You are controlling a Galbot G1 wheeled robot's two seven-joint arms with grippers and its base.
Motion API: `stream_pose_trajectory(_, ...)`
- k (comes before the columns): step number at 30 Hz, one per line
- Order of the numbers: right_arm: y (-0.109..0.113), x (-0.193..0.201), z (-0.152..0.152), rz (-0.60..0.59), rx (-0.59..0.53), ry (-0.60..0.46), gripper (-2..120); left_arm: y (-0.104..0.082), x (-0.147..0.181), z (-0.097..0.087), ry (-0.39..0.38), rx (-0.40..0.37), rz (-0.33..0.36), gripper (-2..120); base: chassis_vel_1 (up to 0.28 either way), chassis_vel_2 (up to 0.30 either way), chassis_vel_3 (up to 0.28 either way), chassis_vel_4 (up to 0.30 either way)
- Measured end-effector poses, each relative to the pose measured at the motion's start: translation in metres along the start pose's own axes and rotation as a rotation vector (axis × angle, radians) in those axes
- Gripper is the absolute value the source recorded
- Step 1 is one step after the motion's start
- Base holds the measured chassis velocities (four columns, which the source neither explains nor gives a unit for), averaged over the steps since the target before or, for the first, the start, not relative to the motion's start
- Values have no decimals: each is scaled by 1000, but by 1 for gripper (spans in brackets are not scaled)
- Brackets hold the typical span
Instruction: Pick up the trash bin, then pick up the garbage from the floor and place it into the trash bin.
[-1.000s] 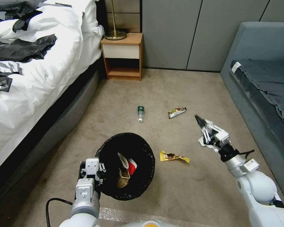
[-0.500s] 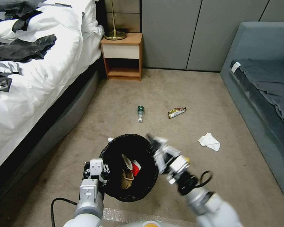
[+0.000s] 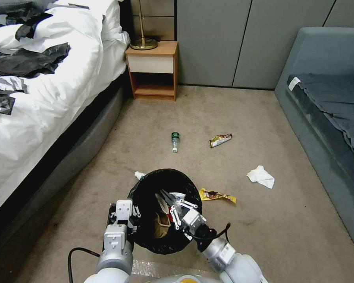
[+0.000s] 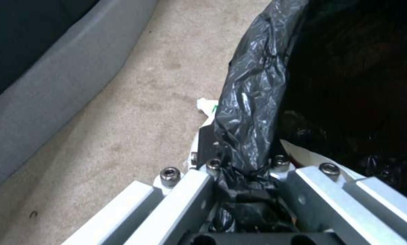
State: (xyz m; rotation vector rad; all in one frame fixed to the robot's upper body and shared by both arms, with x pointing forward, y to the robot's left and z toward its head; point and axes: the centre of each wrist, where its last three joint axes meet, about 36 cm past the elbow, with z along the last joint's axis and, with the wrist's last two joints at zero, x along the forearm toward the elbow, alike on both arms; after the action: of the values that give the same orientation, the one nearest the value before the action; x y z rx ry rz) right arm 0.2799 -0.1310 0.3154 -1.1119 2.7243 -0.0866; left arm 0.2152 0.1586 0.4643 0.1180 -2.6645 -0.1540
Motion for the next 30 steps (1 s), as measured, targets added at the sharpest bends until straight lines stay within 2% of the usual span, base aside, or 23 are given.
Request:
stream_pose_trajectory(3, -3, 0, 3, 6, 7, 16, 2, 0, 1, 0, 0, 0, 0, 0, 0, 0, 0, 0)
stream_pose_trajectory(9, 1, 0, 2, -2, 4, 24, 25, 0, 1, -1, -3, 1, -1, 0, 0, 0, 0, 0)
stream_pose_trajectory(11, 1, 0, 2, -2, 4, 24, 25, 0, 1, -1, -3, 1, -1, 0, 0, 0, 0, 0)
stream_pose_trajectory(12, 4, -1, 0, -6, 4, 20, 35, 0, 1, -1, -5, 1, -1, 0, 0, 0, 0, 0)
stream_pose_trajectory(13, 4, -1, -1, -8, 5, 18, 39, 0, 1, -1, -5, 1, -2, 0, 0, 0, 0, 0)
stream_pose_trajectory(14, 4, -1, -1, -8, 5, 18, 39, 0, 1, -1, -5, 1, -2, 0, 0, 0, 0, 0)
stream_pose_trajectory(17, 1, -2, -6, -4, 14, 9, 55, 0, 1, -1, -6, 1, -1, 0, 0, 0, 0, 0)
stream_pose_trajectory(18, 1, -2, -6, -4, 14, 9, 55, 0, 1, -1, -6, 1, -1, 0, 0, 0, 0, 0)
stream_pose_trajectory(19, 0, -1, -8, -3, 17, 6, 61, 0, 1, -1, -7, 0, 0, 0, 0, 0, 0, 0)
stream_pose_trajectory(20, -1, 2, -14, -4, 19, 5, 73, 1, 1, -1, -9, -2, -1, 0, 0, 0, 0, 0)
stream_pose_trajectory(22, 0, 2, -16, -4, 18, 3, 77, 1, 1, -1, -9, -3, -1, 0, 0, 0, 0, 0)
stream_pose_trajectory(25, 3, 2, -23, -7, 15, -10, 92, 0, 1, -1, -10, -3, 1, 0, 0, 0, 0, 0)
stream_pose_trajectory(30, 0, -3, -45, 12, 24, -59, 100, 1, 1, -1, -10, -6, -1, 0, 0, 0, 0, 0)
